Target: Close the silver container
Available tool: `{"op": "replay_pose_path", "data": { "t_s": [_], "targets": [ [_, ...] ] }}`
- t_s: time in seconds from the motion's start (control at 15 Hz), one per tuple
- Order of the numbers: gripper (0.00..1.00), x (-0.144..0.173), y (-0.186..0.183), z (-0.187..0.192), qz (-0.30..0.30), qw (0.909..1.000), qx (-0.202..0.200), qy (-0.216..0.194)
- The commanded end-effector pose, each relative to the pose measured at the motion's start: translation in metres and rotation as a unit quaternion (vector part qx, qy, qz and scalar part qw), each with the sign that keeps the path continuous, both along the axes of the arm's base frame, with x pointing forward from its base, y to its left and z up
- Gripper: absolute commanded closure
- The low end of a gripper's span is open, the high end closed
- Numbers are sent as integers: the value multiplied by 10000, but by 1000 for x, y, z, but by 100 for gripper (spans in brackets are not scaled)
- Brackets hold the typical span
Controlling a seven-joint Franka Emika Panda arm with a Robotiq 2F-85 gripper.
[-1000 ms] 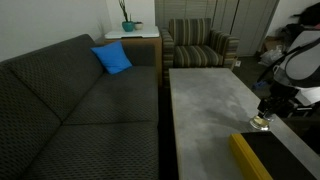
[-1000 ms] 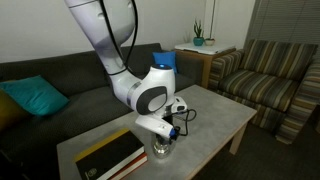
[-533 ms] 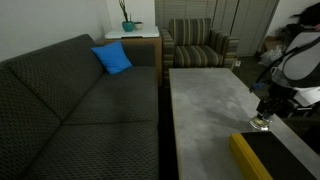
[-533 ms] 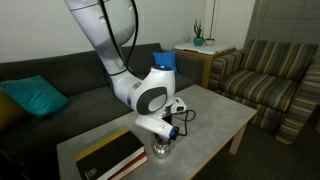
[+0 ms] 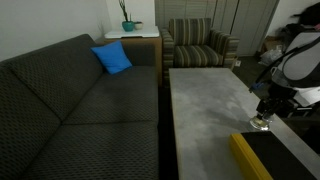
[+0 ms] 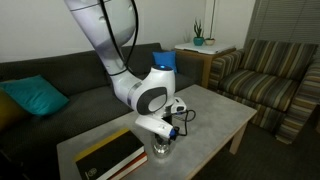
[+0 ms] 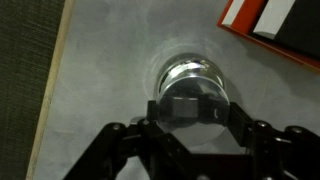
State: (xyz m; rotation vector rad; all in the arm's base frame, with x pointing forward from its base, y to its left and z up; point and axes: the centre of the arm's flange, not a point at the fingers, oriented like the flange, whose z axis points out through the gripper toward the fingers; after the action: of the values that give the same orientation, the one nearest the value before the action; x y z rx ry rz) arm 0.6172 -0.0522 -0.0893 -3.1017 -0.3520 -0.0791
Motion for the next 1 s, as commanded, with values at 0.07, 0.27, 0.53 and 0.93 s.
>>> {"op": "replay_pose_path", "data": {
  "t_s": [0.07,0.27,0.53,0.93],
  "targets": [
    [56,7,-1,-1,69,9999,-22,132],
    [56,17,-4,3,125,9993,-80,345],
    [56,39,-9,11,262,9964,-103,806],
    [56,73,-16,6,411,9918,-16,1212]
  ]
}}
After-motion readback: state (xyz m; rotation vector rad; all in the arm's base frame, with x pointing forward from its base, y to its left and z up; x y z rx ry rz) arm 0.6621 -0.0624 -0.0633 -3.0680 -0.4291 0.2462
